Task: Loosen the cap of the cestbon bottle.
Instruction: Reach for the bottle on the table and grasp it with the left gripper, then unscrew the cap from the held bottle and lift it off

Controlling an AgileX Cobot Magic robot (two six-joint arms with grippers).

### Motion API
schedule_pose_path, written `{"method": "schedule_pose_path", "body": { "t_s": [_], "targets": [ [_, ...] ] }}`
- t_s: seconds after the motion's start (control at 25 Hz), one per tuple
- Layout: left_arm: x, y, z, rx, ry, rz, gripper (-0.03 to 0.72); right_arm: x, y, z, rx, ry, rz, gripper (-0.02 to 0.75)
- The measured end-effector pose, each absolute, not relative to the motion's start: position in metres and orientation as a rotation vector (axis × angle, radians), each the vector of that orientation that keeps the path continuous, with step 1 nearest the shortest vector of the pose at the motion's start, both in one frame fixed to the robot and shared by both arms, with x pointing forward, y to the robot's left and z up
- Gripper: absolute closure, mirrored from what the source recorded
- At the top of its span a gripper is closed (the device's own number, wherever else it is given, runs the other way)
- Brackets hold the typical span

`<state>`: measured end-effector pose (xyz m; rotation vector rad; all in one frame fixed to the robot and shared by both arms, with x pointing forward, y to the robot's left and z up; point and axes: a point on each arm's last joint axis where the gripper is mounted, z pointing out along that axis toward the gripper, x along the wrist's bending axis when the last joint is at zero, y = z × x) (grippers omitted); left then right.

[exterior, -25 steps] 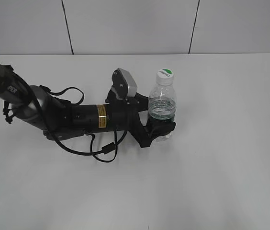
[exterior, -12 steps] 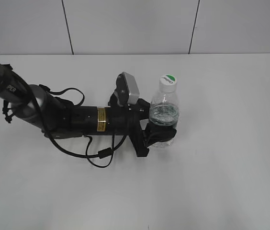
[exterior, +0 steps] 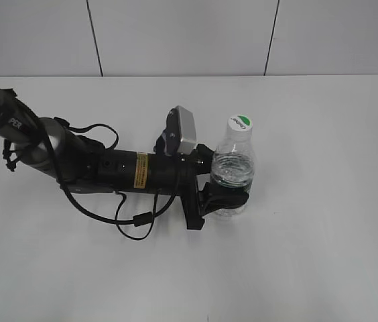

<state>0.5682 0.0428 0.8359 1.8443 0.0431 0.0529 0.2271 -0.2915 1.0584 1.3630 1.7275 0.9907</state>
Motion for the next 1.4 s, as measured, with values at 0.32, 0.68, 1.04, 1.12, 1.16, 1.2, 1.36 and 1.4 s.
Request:
{"method": "schedule_pose_path", "body": {
  "t_s": [0.32, 0.68, 1.04, 1.12, 1.16, 1.2, 1.36, 1.4],
  "targets": [
    [0.567, 0.043, 0.836, 1.855, 0.042, 0.034, 0.279, 0.261, -0.289, 1.091, 1.459, 1.834, 0.907, 0.150],
    [0.567, 0.043, 0.836, 1.865, 0.061, 0.027, 0.279, 0.326, -0.285, 1.124, 1.628, 2.055, 0.709, 0.281],
    [0.568, 0.043, 0.836, 1.875, 0.066, 0.031, 0.279, 0.400, -0.280, 1.121, 1.699, 2.234, 0.540, 0.291],
    [0.568, 0.043, 0.836, 1.877, 0.067, 0.031, 0.279, 0.414, -0.279, 1.119, 1.707, 2.264, 0.511, 0.291],
    [0.568, 0.043, 0.836, 1.877, 0.067, 0.031, 0.279, 0.421, -0.279, 1.118, 1.709, 2.278, 0.498, 0.291],
    [0.568, 0.043, 0.836, 1.877, 0.069, 0.030, 0.279, 0.427, -0.279, 1.118, 1.701, 2.291, 0.489, 0.292],
    [0.568, 0.043, 0.836, 1.877, 0.087, 0.016, 0.279, 0.451, -0.277, 1.121, 1.687, 2.317, 0.471, 0.294],
    [0.569, 0.043, 0.836, 1.877, 0.088, 0.016, 0.279, 0.457, -0.277, 1.123, 1.684, 2.320, 0.471, 0.294]
  ]
}}
